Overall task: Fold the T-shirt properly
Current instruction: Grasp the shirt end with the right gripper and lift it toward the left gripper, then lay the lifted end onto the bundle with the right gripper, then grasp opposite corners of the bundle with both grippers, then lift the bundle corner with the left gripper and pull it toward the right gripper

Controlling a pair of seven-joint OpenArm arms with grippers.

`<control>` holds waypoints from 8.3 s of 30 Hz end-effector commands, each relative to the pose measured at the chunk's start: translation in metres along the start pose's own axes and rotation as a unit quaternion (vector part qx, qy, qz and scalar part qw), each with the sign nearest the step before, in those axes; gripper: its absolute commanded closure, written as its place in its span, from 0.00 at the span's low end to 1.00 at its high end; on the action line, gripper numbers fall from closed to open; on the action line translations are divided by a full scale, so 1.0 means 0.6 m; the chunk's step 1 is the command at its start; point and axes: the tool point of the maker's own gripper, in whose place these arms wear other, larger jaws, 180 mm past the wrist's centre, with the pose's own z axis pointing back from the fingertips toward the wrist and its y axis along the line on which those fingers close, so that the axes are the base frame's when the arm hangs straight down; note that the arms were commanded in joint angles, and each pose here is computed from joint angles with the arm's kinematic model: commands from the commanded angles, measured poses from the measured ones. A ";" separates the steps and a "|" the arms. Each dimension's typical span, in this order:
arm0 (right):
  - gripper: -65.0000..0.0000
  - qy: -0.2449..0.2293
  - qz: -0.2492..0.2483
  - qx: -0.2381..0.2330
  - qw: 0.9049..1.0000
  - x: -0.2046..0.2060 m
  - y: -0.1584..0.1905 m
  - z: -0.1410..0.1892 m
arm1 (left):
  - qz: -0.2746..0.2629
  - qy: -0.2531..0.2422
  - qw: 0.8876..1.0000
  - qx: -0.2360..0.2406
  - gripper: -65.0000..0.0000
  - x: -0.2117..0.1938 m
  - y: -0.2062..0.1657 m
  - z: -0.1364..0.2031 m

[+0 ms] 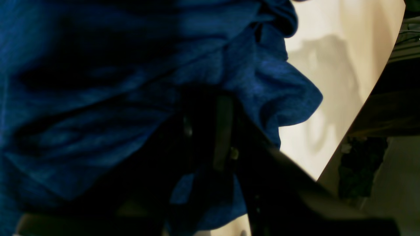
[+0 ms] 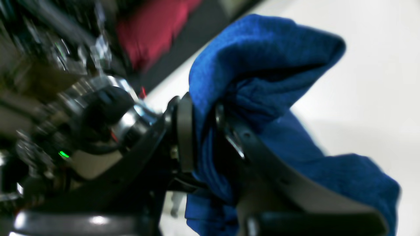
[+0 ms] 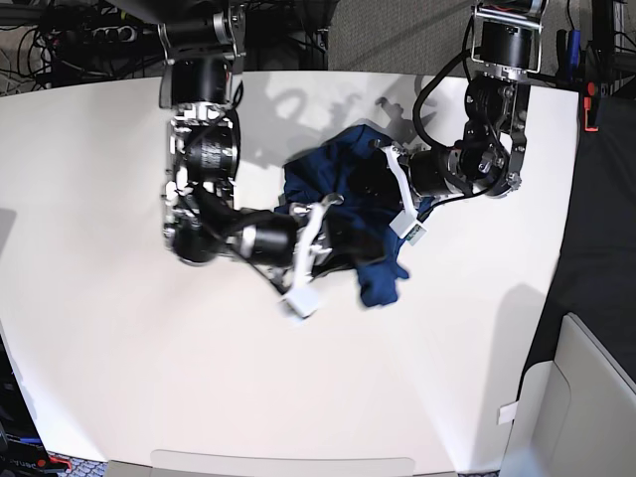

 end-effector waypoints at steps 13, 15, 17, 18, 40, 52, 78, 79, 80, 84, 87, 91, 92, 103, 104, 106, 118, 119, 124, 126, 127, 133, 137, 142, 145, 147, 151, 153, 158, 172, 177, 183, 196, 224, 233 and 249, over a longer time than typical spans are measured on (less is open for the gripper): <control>0.95 0.137 0.036 0.091 0.986 -0.069 0.064 -0.107 | 0.033 -0.104 0.988 0.109 0.90 0.060 0.099 0.143; 0.90 0.159 0.040 0.093 0.982 -0.089 0.064 -0.107 | 0.051 -0.106 0.985 0.130 0.90 0.043 0.117 0.168; 0.81 0.177 0.053 0.103 0.977 -0.104 0.078 -0.112 | 0.072 -0.108 0.980 0.149 0.90 0.030 0.137 0.191; 0.76 0.188 0.059 0.106 0.975 -0.113 0.081 -0.113 | 0.079 -0.110 0.978 0.158 0.90 0.025 0.145 0.203; 0.69 0.074 0.074 -0.078 0.991 0.008 -0.080 0.029 | 0.028 -0.099 0.979 0.177 0.90 0.015 0.097 0.229; 0.69 0.045 0.070 -0.104 0.991 0.015 -0.093 -0.020 | 0.024 -0.081 0.989 0.120 0.90 0.007 0.044 0.162; 0.81 0.313 0.170 -0.082 0.931 -0.191 -0.074 0.105 | 0.028 -0.086 0.989 0.113 0.90 -0.004 0.036 0.154; 0.81 0.314 0.174 -0.086 0.930 -0.189 -0.077 0.111 | 0.028 -0.096 0.988 0.115 0.90 0.001 0.037 0.156; 0.81 0.309 0.177 -0.092 0.930 -0.181 -0.080 0.117 | 0.031 -0.114 0.986 0.121 0.90 0.009 0.043 0.164; 0.81 0.259 0.158 -0.136 0.943 -0.136 -0.108 0.147 | 0.058 -0.155 0.976 0.140 0.90 0.019 0.059 0.186; 0.81 0.192 0.137 -0.147 0.961 -0.088 -0.116 0.152 | 0.060 -0.132 0.981 0.130 0.90 0.009 0.050 0.172; 0.81 0.153 0.116 -0.148 0.970 -0.058 -0.123 0.143 | 0.034 -0.068 0.993 0.095 0.90 -0.010 0.017 0.133; 0.81 0.151 0.110 -0.144 0.972 -0.057 -0.124 0.135 | 0.027 -0.051 0.994 0.092 0.90 -0.020 0.014 0.131; 0.81 0.127 0.100 -0.113 0.980 -0.034 -0.103 0.086 | -0.007 0.075 0.989 0.126 0.90 -0.125 0.047 0.187; 0.81 0.125 0.101 -0.111 0.981 -0.032 -0.100 0.083 | -0.014 0.073 0.989 0.128 0.90 -0.121 0.045 0.190; 0.81 0.124 0.102 -0.111 0.981 -0.030 -0.099 0.079 | -0.026 0.070 0.989 0.128 0.90 -0.116 0.036 0.194; 0.81 0.132 0.102 -0.118 0.979 -0.039 -0.103 0.081 | -0.031 -0.019 0.984 0.173 0.60 -0.055 0.035 0.236; 0.81 0.132 0.102 -0.118 0.979 -0.039 -0.103 0.081 | -0.026 -0.021 0.984 0.177 0.58 -0.055 0.037 0.239; 0.81 0.131 0.102 -0.117 0.979 -0.038 -0.102 0.080 | -0.019 -0.020 0.984 0.177 0.57 -0.056 0.038 0.236; 0.81 0.129 0.102 -0.116 0.979 -0.036 -0.100 0.078 | -0.018 -0.020 0.984 0.176 0.57 -0.057 0.038 0.235; 0.81 0.128 0.103 -0.116 0.980 -0.035 -0.100 0.077 | -0.018 -0.019 0.984 0.175 0.57 -0.058 0.038 0.234; 0.81 0.129 0.102 -0.116 0.980 -0.036 -0.100 0.077 | -0.014 -0.022 0.989 0.147 0.57 -0.063 0.023 0.204; 0.81 0.129 0.102 -0.116 0.980 -0.036 -0.100 0.077 | -0.002 -0.014 0.991 0.130 0.57 -0.078 0.020 0.183; 0.81 0.131 0.100 -0.117 0.979 -0.041 -0.101 0.080 | 0.017 -0.014 0.991 0.129 0.65 -0.091 0.034 0.178; 0.81 0.132 0.098 -0.118 0.979 -0.045 -0.102 0.082 | 0.025 -0.009 0.991 0.129 0.74 -0.100 0.039 0.176; 0.81 0.132 0.098 -0.118 0.979 -0.045 -0.101 0.082 | 0.024 -0.010 0.991 0.130 0.77 -0.098 0.039 0.176; 0.81 0.131 0.097 -0.117 0.980 -0.044 -0.101 0.081 | 0.014 -0.020 0.991 0.133 0.83 -0.085 0.035 0.183; 0.81 0.132 0.098 -0.118 0.979 -0.045 -0.102 0.082 | 0.007 -0.024 0.991 0.133 0.88 -0.079 0.031 0.185; 0.81 0.132 0.098 -0.119 0.979 -0.045 -0.102 0.083 | -0.013 -0.046 0.988 0.149 0.89 -0.052 0.028 0.207; 0.81 0.131 0.098 -0.119 0.979 -0.044 -0.102 0.083 | 0.047 -0.040 0.983 0.173 0.61 -0.077 0.064 0.211; 0.81 0.132 0.098 -0.119 0.979 -0.044 -0.103 0.083 | 0.056 -0.042 0.986 0.152 0.61 -0.087 0.059 0.184; 0.81 0.131 0.099 -0.120 0.979 -0.043 -0.103 0.084 | 0.046 -0.029 0.992 0.117 0.72 -0.094 0.026 0.148; 0.81 0.129 0.097 -0.119 0.980 -0.043 -0.102 0.082 | -0.021 -0.073 0.982 0.175 0.94 -0.018 0.050 0.229; 0.81 0.130 0.104 -0.121 0.979 -0.034 -0.106 0.082 | -0.079 -0.063 0.984 0.145 0.94 0.001 0.015 0.207; 0.81 0.134 0.090 -0.115 0.980 -0.035 -0.112 0.070 | -0.216 0.131 0.954 0.164 0.87 -0.124 0.010 0.140; 0.81 0.172 0.154 -0.124 0.965 -0.008 -0.094 0.002 | -0.266 0.133 0.873 0.386 0.83 -0.064 0.119 0.220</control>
